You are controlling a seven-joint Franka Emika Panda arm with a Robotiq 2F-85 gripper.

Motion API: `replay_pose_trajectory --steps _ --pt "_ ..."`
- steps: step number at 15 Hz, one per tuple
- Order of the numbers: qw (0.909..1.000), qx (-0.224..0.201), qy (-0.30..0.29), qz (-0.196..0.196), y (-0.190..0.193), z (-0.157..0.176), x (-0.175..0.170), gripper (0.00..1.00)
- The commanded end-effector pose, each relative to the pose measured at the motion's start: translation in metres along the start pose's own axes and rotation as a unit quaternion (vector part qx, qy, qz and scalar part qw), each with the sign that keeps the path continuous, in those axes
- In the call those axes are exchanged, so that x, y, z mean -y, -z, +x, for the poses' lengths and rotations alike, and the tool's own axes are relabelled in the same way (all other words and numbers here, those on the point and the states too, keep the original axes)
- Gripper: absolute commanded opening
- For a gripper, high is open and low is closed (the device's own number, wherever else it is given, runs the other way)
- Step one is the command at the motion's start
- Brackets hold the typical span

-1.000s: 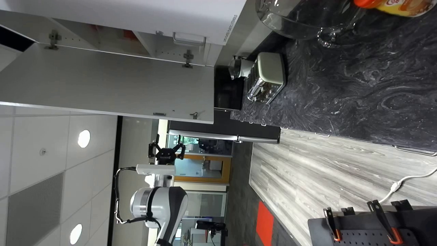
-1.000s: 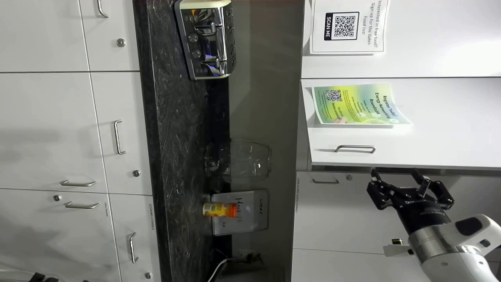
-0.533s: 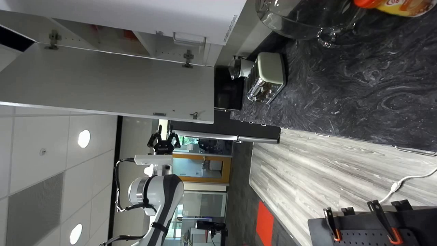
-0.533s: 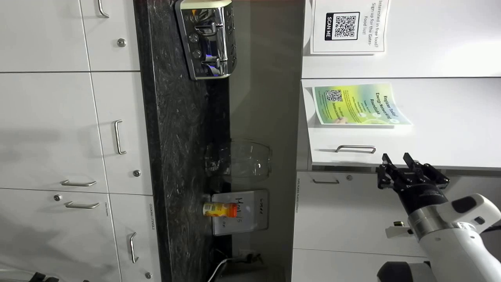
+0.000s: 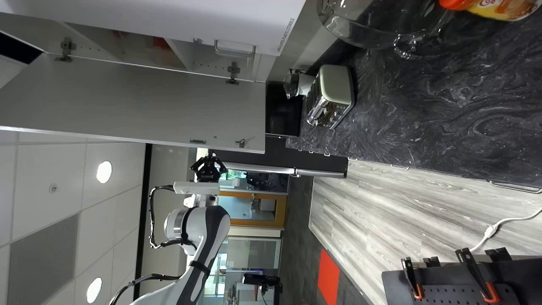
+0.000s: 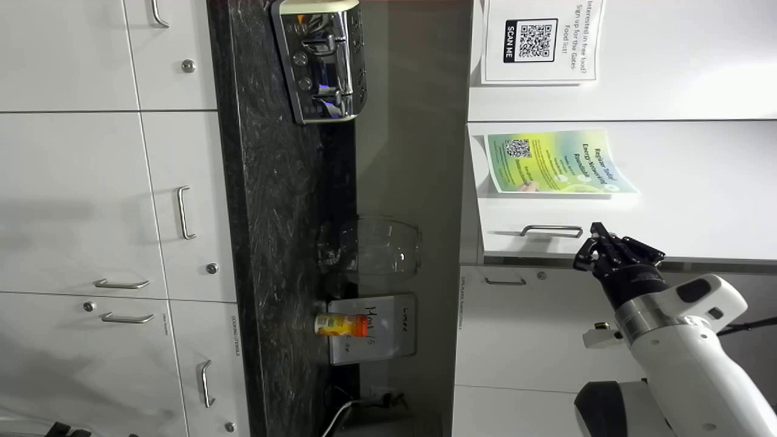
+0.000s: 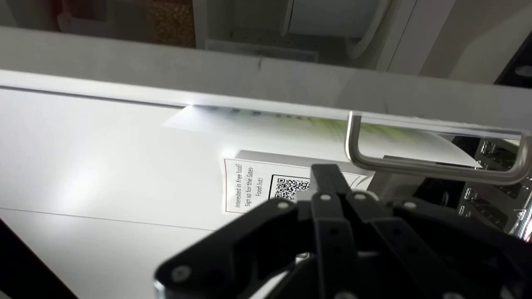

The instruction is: Close the cupboard

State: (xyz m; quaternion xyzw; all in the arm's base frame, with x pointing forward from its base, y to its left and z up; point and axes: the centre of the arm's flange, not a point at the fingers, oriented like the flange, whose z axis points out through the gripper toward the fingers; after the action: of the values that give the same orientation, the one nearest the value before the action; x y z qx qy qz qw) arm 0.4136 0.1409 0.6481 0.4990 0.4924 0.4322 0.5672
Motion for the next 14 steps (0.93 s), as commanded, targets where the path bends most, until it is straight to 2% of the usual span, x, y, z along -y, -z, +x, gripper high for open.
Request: replay_pose_trajectory --steps 1,9,10,14 --pt "0.9998 0.018 -0.012 0.000 -0.008 -0.009 -0.001 0.00" --pt "0.9992 0.024 -0.029 0.015 -0.023 -0.055 -0.006 0.02" --pt "0.9992 0.026 -0.025 0.015 -0.017 -0.042 0.002 0.02" --pt "0.9989 0.032 -0.030 0.017 -0.021 -0.052 0.002 0.02"
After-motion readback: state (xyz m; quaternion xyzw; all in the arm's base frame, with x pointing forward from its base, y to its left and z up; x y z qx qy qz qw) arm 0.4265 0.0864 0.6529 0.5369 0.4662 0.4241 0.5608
